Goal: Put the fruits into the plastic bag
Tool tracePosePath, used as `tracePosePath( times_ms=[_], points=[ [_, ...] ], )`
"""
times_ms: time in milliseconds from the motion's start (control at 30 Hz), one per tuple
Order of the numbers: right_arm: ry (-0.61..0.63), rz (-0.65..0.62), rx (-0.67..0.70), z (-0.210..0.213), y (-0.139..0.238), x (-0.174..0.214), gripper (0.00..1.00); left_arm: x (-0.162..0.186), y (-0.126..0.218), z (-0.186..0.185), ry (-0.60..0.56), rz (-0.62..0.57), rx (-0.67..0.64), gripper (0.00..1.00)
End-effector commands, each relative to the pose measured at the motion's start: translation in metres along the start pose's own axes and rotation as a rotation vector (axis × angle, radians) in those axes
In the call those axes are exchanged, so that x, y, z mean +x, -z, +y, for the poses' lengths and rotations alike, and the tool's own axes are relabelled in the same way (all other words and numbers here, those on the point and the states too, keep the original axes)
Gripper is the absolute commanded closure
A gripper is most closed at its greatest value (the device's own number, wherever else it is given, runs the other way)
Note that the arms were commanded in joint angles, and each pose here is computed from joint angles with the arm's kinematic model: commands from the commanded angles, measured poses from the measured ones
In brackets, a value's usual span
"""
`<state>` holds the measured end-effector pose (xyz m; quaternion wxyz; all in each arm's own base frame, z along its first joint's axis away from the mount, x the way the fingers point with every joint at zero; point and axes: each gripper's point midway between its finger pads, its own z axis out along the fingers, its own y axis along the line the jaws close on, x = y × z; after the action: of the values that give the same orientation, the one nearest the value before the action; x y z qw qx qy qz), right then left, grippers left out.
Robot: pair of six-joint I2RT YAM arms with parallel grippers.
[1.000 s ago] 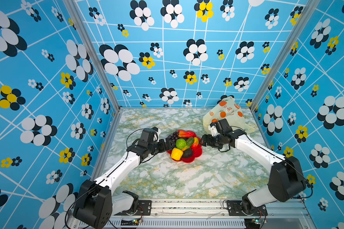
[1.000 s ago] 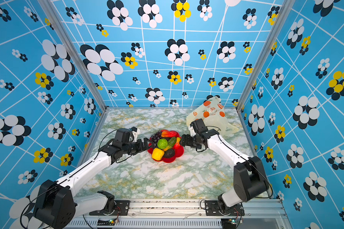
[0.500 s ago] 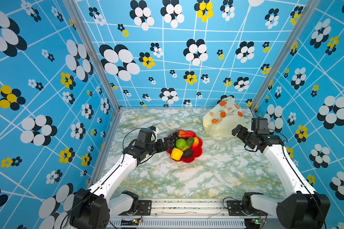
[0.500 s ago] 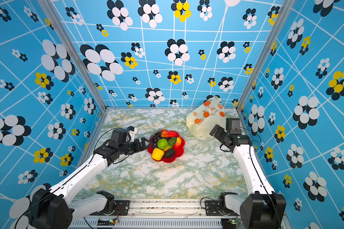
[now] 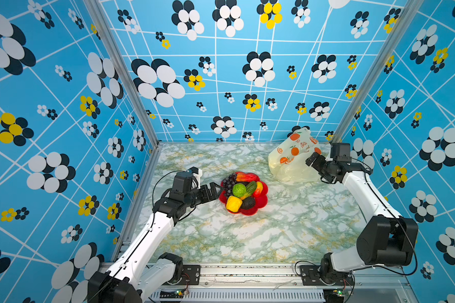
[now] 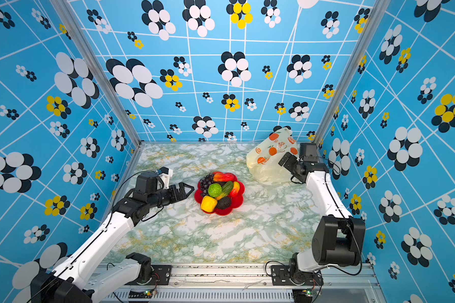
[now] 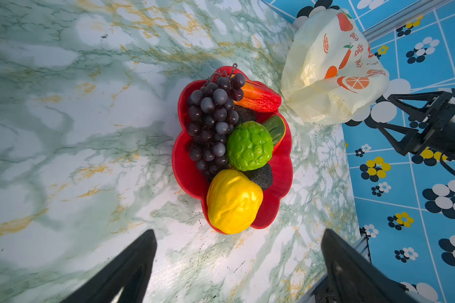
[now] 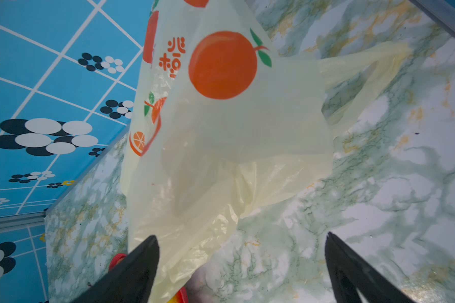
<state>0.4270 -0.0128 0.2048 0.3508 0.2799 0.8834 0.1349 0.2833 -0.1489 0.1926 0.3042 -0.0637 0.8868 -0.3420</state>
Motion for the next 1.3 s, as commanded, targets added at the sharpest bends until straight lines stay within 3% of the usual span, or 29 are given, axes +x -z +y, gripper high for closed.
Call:
tracePosePath(
  times_ms=[0,300,700,800,900,1000,1133,1267],
  points=[
    [0.001,0.027,0.039,0.001,-0.001,-0.006,0.0,0.008,0.001,0.011,0.003,0.009,-0.023,0.01],
    [0.099,0.11,0.127,0.018,-0.021,-0.001,0.01,0.007,-0.014,0.012,0.039,0.03,0.002,0.01],
    [0.142,0.158,0.203,0.015,-0.06,0.005,0.02,0.01,0.001,0.021,0.028,0.012,-0.035,0.01],
    [0.147,0.172,0.197,0.011,-0.064,0.014,0.12,0.009,0.002,0.022,0.034,0.005,-0.034,0.01],
    [0.148,0.198,0.185,0.006,-0.069,0.029,0.28,0.009,0.0,0.022,0.041,0.003,-0.028,0.01],
    [0.146,0.2,0.161,0.005,-0.07,0.037,0.55,0.009,-0.003,0.022,0.05,0.008,-0.019,0.01],
    [0.157,0.168,0.134,0.005,-0.064,0.038,0.99,0.009,-0.006,0.021,0.056,0.015,-0.01,0.01],
    [0.213,0.105,0.092,0.015,-0.043,0.026,1.0,0.008,-0.004,0.019,0.052,0.01,-0.006,0.01]
  ],
)
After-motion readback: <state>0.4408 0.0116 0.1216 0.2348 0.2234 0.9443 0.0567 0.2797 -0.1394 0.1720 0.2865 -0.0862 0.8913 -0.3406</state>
